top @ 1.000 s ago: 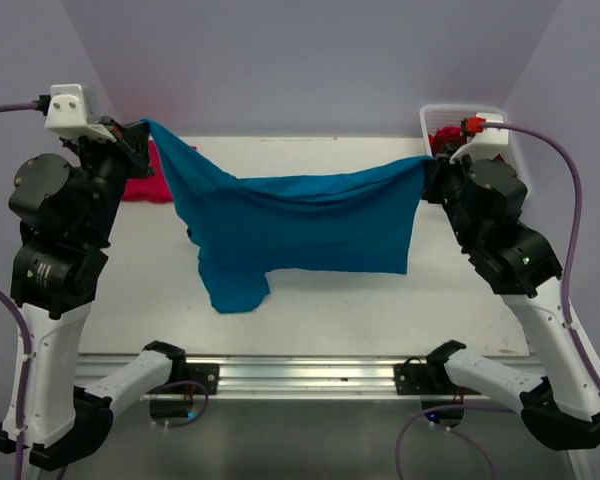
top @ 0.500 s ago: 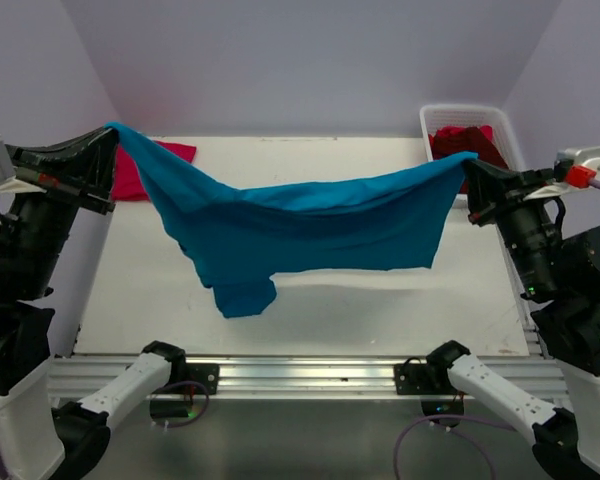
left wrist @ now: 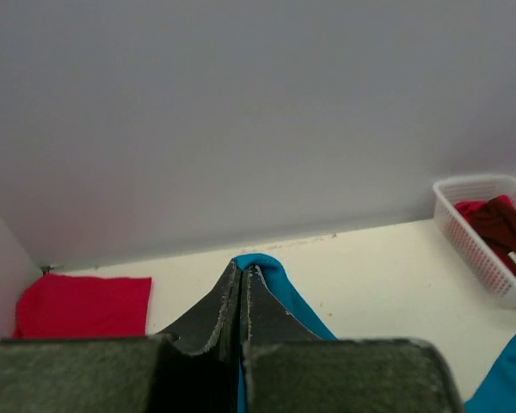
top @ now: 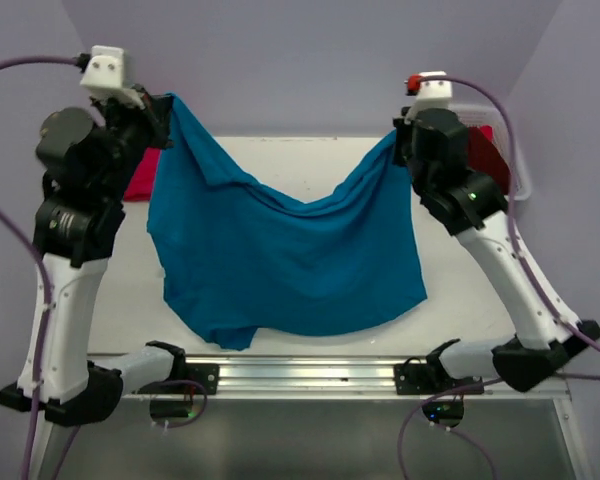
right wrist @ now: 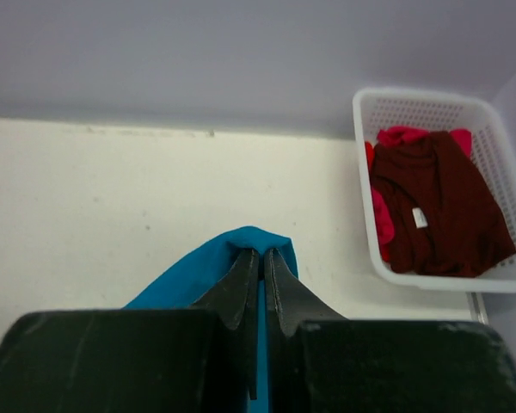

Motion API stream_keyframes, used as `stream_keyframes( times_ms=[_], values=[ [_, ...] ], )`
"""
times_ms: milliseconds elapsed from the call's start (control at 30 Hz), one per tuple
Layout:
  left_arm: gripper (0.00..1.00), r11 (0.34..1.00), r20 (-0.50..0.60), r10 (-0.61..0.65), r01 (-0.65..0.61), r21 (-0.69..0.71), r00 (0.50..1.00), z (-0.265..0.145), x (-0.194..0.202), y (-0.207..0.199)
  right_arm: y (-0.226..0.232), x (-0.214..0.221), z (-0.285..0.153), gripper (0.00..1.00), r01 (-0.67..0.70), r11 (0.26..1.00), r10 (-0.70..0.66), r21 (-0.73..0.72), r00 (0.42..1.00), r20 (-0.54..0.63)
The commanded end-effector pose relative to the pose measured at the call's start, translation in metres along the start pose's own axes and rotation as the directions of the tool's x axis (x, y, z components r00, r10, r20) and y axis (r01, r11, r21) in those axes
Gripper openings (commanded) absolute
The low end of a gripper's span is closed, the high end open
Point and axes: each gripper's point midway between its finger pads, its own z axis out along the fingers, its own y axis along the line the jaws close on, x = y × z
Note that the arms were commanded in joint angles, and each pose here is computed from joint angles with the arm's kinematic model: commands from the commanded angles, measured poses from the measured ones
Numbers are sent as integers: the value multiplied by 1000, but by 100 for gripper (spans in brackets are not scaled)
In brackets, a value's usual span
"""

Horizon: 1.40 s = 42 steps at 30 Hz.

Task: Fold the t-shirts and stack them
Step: Flatten the tshirt out

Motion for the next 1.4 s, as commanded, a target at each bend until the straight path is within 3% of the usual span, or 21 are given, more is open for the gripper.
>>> stream_keyframes(
  times_ms=[0, 233, 467, 567, 667, 967, 1367],
  values=[
    [0, 994, -48, 55, -59, -91, 997, 33, 22, 12, -6, -13, 8, 0, 11, 998, -11, 60, 1000, -2],
    [0, 999, 122, 47, -46, -6, 991, -19, -48, -12, -7, -54, -32, 0, -57, 996, 66, -66, 987, 145],
    [0, 981, 259, -34, -18, 194, 965, -102, -90, -38, -19, -80, -122, 0, -60, 958, 143, -279, 947, 287],
    [0, 963, 336, -56, -37, 266, 940, -149, -113, -46, -34, -95, -166, 0, -71, 938, 197, -339, 915, 352],
    [0, 954, 376, -85, -33, 299, 923, -171, -123, -51, -47, -106, -194, 0, -74, 932, 219, -355, 894, 390],
    [0, 963, 334, -42, -51, 266, 941, -144, -106, -47, -57, -94, -189, 0, -55, 956, 164, -289, 916, 367],
    [0, 971, 337, -26, -56, 231, 941, -147, -104, -41, -59, -86, -185, 0, -57, 961, 154, -270, 923, 352]
  ],
)
